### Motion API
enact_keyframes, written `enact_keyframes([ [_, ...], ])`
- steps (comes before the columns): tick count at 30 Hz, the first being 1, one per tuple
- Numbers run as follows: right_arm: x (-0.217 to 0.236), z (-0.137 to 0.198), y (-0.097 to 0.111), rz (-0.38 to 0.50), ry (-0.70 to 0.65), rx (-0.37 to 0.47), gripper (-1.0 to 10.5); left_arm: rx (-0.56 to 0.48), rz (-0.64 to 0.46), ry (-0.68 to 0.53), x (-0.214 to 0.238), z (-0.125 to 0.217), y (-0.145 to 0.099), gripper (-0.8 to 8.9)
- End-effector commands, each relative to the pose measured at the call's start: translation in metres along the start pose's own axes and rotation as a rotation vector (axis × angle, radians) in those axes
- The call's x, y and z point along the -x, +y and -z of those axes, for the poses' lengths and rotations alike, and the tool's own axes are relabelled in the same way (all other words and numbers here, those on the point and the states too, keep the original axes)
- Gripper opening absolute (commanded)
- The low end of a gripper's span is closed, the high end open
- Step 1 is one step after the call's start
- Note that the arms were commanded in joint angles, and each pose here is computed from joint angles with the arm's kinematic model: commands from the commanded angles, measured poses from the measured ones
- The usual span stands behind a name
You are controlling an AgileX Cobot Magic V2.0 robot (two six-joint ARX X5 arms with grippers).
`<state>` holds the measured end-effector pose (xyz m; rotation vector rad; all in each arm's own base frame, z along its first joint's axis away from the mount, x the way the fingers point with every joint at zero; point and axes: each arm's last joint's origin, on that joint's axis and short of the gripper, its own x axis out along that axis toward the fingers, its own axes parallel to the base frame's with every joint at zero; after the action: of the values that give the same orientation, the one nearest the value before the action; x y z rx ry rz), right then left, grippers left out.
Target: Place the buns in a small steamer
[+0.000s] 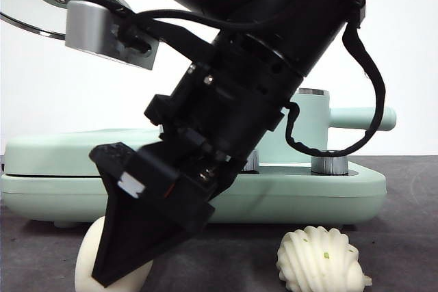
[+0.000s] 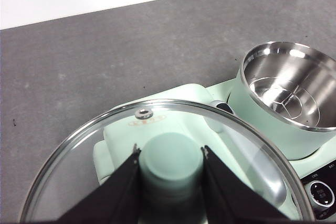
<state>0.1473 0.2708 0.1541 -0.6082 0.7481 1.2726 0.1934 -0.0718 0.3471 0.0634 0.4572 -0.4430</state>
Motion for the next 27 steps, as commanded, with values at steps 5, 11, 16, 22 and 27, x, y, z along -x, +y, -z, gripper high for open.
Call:
enact_keyframes([
  [5, 0.013, -0.018, -0.001, -0.015, 0.003, -0.159, 2.5, -0.007, 0.003, -0.047, 0.003, -0.008, -0.001, 0.10],
  [11, 0.070, -0.049, -0.012, 0.021, -0.017, -0.282, 2.5, -0.009, 0.003, -0.047, 0.003, -0.008, -0.001, 0.10],
  [16, 0.132, -0.069, -0.030, 0.070, 0.011, -0.430, 2.5, -0.010, 0.003, -0.047, 0.003, -0.008, -0.001, 0.10],
  [22, 0.194, -0.079, -0.064, 0.163, 0.033, -0.579, 2.5, -0.013, 0.003, -0.048, 0.003, -0.008, -0.001, 0.10],
  [27, 0.219, -0.079, -0.099, 0.261, -0.030, -0.638, 2.5, -0.032, 0.003, -0.049, 0.003, -0.008, -0.001, 0.10],
])
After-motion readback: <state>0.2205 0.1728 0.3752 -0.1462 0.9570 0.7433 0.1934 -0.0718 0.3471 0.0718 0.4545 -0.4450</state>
